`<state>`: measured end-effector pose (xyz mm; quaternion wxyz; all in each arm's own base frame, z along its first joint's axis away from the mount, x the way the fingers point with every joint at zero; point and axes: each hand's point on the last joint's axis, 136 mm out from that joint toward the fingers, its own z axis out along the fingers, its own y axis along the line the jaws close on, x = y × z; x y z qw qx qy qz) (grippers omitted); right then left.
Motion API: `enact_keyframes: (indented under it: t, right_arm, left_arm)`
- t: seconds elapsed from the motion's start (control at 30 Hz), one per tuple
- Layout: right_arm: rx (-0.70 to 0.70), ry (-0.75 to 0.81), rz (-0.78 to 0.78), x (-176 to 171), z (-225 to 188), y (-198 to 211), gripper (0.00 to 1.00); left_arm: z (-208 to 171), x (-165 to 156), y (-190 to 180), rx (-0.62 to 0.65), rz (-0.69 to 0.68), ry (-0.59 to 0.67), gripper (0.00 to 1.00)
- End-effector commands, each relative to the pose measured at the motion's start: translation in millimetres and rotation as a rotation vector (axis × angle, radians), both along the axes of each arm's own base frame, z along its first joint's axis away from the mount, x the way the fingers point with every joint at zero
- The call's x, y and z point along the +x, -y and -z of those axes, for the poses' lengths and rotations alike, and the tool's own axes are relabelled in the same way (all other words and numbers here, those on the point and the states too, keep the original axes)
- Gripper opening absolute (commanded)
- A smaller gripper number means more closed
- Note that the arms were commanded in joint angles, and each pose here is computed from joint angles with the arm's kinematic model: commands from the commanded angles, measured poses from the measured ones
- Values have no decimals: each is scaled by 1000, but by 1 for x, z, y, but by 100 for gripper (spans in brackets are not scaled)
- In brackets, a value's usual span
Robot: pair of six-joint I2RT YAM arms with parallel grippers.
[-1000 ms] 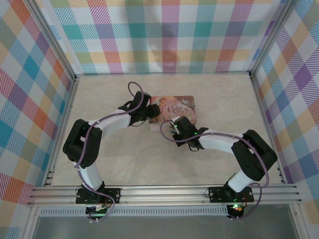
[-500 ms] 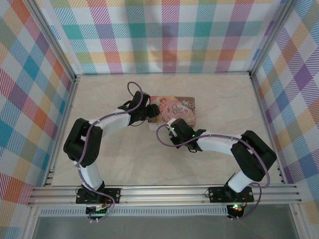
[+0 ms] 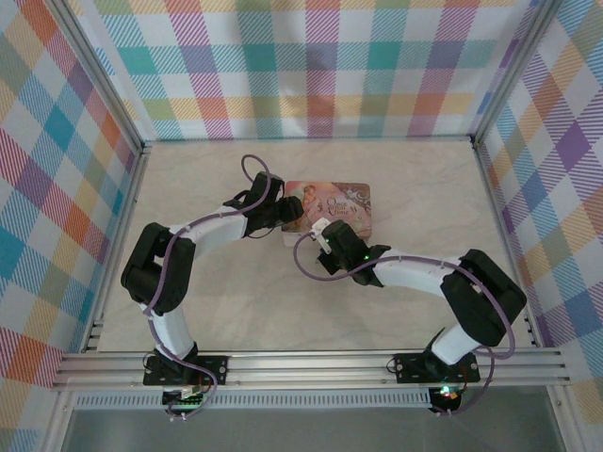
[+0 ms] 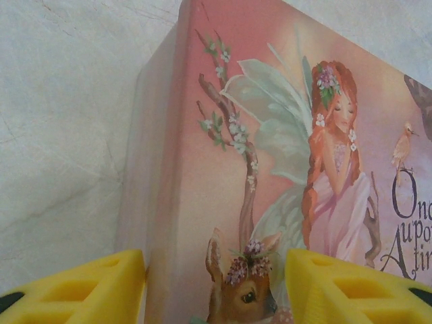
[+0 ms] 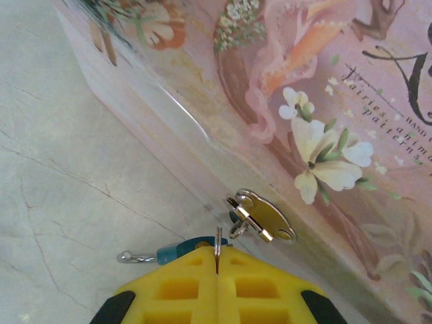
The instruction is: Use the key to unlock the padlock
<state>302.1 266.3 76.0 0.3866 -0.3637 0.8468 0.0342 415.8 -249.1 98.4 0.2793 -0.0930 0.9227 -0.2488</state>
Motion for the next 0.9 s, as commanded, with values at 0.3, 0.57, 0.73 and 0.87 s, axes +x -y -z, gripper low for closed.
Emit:
enact_keyframes:
  t: [0.3,0.57,0.73,0.87]
  right_arm:
    - [123,35,37,-18,-41,8,0]
    - [175,80,85,-29,-72,29,0]
    - [196,111,136,-31,-88,44,0]
    - [208,117,205,-29,-96,60,0]
  left_arm:
    - [-15,-6,-7,-33,-30,25,59]
    - [-27,-19,-19,-39,-54,46,60]
    - [-32,-30,-27,-42,-66,54,61]
    - [-34,-42,-32,-60,-70,54,61]
